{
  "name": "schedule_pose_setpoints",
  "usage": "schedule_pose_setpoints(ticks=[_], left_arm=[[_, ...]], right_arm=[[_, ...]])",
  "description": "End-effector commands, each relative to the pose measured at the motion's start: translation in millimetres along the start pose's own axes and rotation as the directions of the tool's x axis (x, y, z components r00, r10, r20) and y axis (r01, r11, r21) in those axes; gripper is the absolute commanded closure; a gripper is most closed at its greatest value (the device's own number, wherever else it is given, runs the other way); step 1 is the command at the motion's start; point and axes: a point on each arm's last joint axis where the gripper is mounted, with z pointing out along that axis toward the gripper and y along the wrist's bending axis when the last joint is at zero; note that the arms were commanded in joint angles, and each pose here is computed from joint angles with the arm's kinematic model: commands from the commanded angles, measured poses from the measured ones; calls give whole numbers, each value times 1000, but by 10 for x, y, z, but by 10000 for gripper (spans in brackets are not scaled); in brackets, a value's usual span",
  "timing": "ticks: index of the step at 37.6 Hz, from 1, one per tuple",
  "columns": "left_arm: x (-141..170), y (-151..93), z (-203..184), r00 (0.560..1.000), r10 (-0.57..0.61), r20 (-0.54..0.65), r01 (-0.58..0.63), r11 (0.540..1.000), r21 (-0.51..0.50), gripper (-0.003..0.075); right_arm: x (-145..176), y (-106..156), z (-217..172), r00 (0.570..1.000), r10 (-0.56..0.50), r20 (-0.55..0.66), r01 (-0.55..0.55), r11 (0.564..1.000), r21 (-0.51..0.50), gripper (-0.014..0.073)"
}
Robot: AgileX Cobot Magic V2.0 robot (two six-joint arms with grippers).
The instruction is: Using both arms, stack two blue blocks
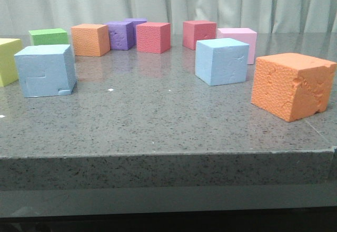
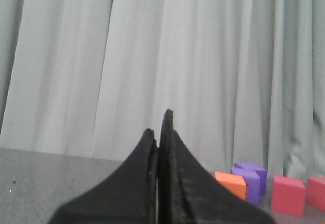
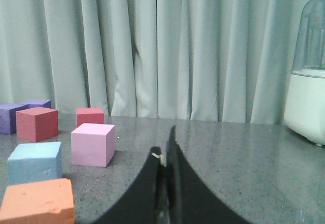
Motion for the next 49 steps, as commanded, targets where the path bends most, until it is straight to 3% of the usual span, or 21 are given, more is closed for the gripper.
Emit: schedule_pose_setpoints(ticks=[1, 4, 13, 19, 23, 26, 33, 49], left_arm=[[-371, -48, 27, 990, 41, 134, -43, 999, 17, 741], [-499, -86, 90, 988, 118, 95, -122, 992, 33, 741], [-849, -143, 479, 980, 175, -93, -171, 984, 49, 741], [-879, -149, 805, 910, 198, -364, -187, 980, 66, 741], [-901, -156, 978, 876, 197, -440, -185, 980, 70, 741], [-902, -160, 1077, 862, 197, -467, -185, 980, 73, 741], [-877, -162, 1128, 862, 191, -469, -178, 981, 72, 741], [-892, -164, 1136, 871, 191, -453, -178, 981, 71, 740]], right_arm=[[-400, 1, -28, 991, -12, 130, 11, 1000, 6, 662], [-602, 14, -50, 995, -11, 100, 12, 1000, -5, 662], [-1267, 42, -6, 999, -14, 29, 14, 1000, -27, 662], [-1542, 60, 258, 991, -19, -134, 14, 999, -42, 662], [-1600, 72, 442, 959, -25, -281, 10, 999, -54, 662], [-1570, 79, 621, 916, -30, -400, 6, 998, -61, 662], [-1452, 79, 866, 879, -30, -476, 1, 998, -60, 662], [-1411, 79, 922, 867, -30, -497, 0, 998, -59, 661]])
